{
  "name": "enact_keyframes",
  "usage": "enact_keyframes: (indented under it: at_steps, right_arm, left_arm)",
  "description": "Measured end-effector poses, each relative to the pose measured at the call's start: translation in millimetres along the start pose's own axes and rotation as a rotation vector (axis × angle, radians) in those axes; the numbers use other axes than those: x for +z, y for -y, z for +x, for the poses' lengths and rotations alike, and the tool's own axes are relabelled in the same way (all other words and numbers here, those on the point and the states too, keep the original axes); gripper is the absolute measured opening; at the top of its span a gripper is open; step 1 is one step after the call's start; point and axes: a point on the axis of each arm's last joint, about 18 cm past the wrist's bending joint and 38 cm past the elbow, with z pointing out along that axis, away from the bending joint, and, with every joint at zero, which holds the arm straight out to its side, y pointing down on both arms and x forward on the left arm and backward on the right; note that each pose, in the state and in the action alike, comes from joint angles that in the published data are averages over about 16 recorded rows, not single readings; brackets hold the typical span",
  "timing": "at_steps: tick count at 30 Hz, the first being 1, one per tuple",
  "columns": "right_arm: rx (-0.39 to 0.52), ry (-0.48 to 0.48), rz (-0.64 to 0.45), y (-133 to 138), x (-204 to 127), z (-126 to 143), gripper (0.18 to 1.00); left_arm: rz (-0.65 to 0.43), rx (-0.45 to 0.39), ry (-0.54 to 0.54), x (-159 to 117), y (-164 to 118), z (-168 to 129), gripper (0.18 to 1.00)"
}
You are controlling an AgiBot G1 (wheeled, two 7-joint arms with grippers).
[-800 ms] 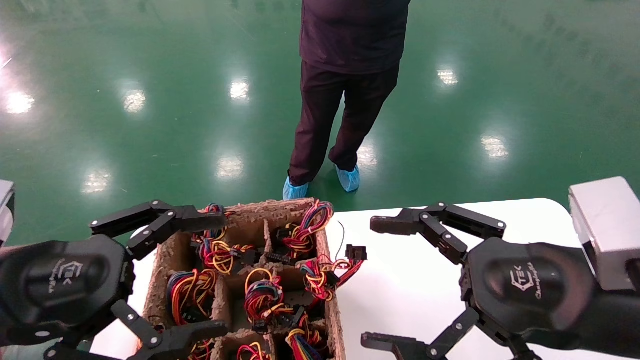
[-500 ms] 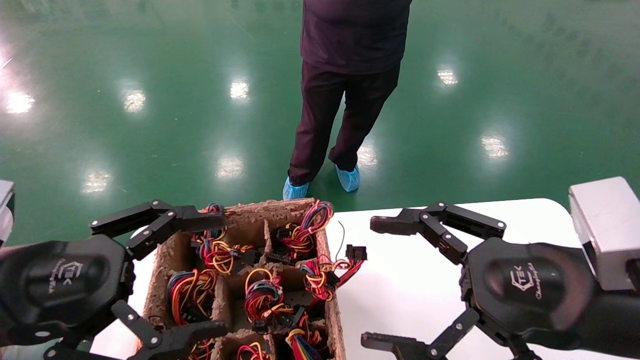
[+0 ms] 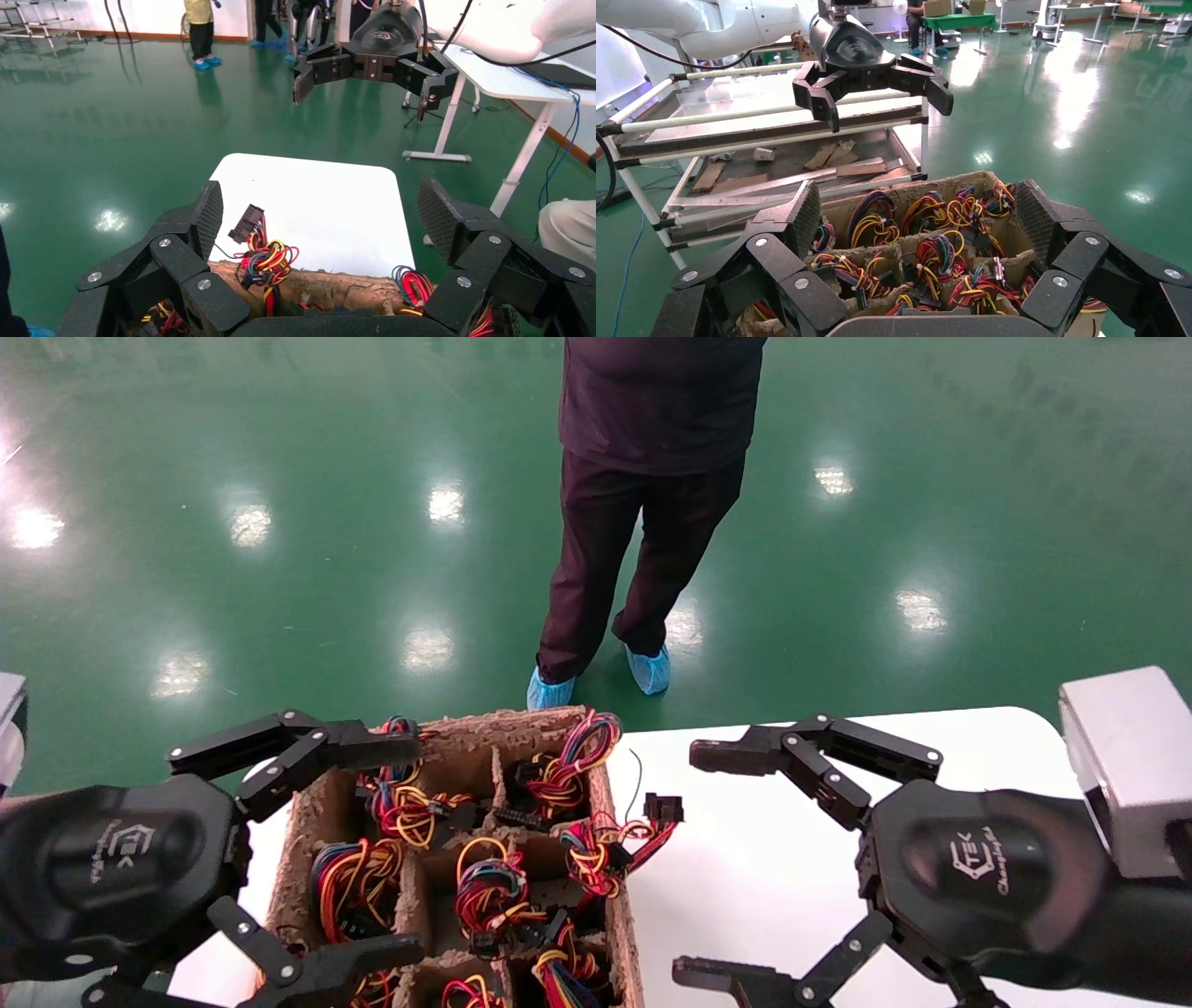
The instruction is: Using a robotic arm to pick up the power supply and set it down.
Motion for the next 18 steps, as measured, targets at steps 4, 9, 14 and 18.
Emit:
enact_keyframes:
  at_steps: [4,9,14,18]
  right_arm:
    - [0.0,0.0,0.0,0.0,0.0,0.0,1.001]
    - [0.0,0.0,0.0,0.0,0.0,0.0,1.001]
    - [0.0,0.0,0.0,0.0,0.0,0.0,1.001]
    - [0.0,0.0,0.0,0.0,0.0,0.0,1.001]
  left_arm:
    - [0.0,0.0,0.0,0.0,0.0,0.0,1.0]
    - [0.0,0.0,0.0,0.0,0.0,0.0,1.0]
    - [0.0,0.0,0.0,0.0,0.0,0.0,1.0]
    - [0.0,0.0,0.0,0.0,0.0,0.0,1.0]
